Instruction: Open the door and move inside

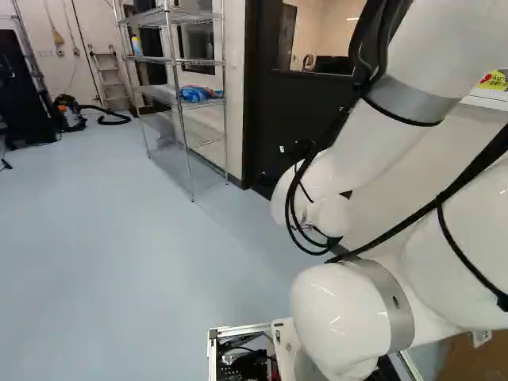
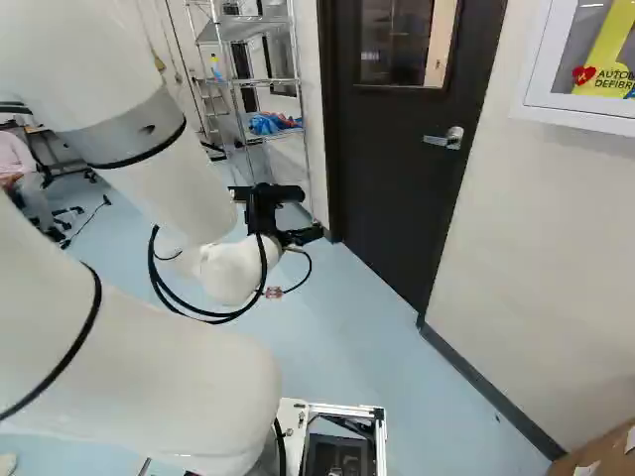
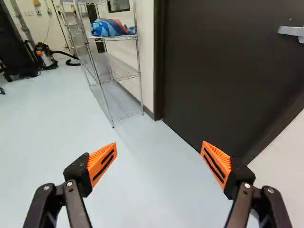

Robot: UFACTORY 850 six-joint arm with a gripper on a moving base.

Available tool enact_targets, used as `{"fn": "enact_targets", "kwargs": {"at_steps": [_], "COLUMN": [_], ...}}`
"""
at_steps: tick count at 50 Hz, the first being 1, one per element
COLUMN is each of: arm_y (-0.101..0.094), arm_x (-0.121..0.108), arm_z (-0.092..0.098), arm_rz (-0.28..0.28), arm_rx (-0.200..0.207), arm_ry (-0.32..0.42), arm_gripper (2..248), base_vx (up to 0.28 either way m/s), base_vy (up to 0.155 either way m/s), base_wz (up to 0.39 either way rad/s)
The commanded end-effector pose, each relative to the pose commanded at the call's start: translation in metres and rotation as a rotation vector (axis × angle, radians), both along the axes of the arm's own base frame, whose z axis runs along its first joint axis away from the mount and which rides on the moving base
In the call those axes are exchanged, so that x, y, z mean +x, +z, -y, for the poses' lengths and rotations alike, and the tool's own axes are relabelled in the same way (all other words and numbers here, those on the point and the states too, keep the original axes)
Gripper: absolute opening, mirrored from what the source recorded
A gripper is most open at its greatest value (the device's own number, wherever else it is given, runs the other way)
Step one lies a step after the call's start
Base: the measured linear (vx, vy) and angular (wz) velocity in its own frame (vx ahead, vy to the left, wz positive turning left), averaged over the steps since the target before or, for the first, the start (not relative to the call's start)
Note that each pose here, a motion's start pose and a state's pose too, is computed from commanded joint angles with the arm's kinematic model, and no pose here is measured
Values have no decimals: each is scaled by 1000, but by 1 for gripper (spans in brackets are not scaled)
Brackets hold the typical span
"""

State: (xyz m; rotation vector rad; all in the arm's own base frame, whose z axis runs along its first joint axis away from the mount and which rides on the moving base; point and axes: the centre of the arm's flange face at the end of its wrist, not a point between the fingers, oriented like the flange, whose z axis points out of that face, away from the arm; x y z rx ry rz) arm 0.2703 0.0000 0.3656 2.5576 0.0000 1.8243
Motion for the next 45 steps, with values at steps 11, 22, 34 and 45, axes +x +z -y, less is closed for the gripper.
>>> {"fn": "enact_targets", "kwargs": {"at_steps": [11, 22, 34, 45], "arm_y": [0, 0, 0, 0], "arm_x": [0, 0, 0, 0], "arm_z": [0, 0, 0, 0], "arm_rz": [0, 0, 0, 0], "arm_rx": [0, 0, 0, 0], "arm_ry": [0, 0, 0, 0], "arm_gripper": [247, 247, 247, 247], "base_vx": [135, 133, 130, 130], "base_vy": [15, 31, 40, 43], "base_wz": [-225, -229, -224, -238]}}
